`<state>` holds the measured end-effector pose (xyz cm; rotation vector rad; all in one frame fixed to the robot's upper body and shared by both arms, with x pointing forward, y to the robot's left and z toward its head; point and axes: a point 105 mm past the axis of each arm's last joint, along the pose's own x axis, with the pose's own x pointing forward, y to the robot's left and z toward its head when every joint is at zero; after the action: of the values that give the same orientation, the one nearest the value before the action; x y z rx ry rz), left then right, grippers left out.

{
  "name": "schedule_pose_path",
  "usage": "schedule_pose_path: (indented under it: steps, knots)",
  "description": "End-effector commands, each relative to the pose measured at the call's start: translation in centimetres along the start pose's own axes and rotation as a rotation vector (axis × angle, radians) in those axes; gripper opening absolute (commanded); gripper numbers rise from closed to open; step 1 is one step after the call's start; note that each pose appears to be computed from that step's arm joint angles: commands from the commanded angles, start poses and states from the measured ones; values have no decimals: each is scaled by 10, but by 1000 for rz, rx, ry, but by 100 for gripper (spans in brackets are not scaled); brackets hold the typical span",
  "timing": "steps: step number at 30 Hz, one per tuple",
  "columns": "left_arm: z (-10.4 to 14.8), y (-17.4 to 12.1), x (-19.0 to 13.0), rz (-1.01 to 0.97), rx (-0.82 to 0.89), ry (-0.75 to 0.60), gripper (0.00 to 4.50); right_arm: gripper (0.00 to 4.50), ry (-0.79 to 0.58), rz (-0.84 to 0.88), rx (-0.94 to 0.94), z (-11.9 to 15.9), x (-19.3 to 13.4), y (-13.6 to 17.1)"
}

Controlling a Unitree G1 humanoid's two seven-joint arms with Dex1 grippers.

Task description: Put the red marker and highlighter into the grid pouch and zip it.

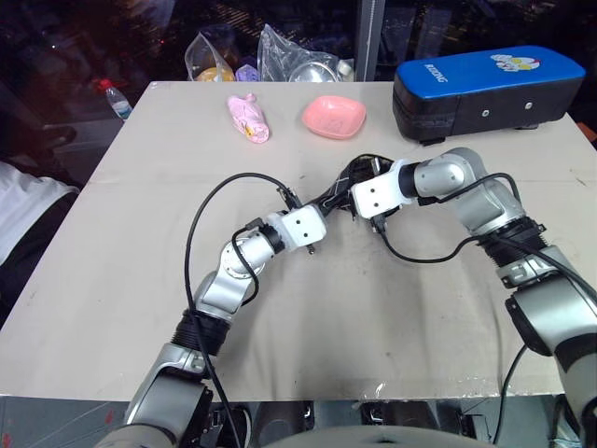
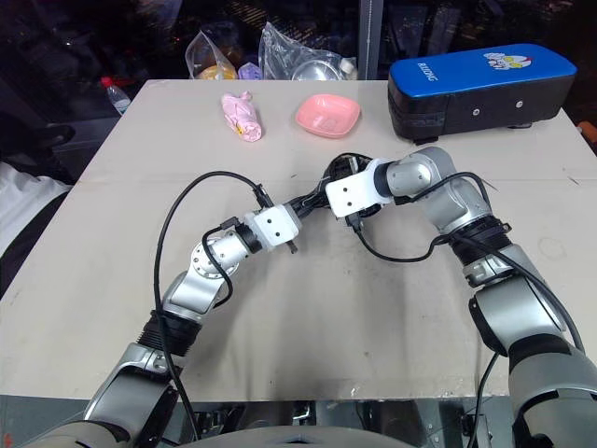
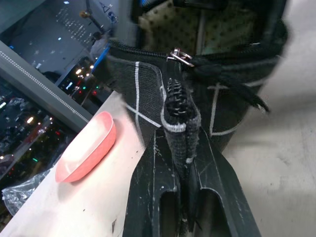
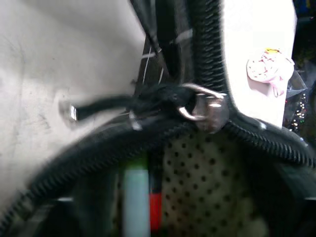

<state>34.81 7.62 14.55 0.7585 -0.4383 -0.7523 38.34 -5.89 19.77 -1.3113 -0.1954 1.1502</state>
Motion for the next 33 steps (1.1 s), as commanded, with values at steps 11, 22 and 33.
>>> schedule_pose_path:
  steps: [11,22,33]
  knots:
    - [13,-5,4,-19,-36,-67,0,445,-225,-61,651,40,-97,8]
    - [19,-20,12,-77,-64,-100,0,445,-126,-79,1321,33,-50,84]
    - [21,-29,15,-105,-64,-108,0,445,-179,-176,1512,29,-33,70]
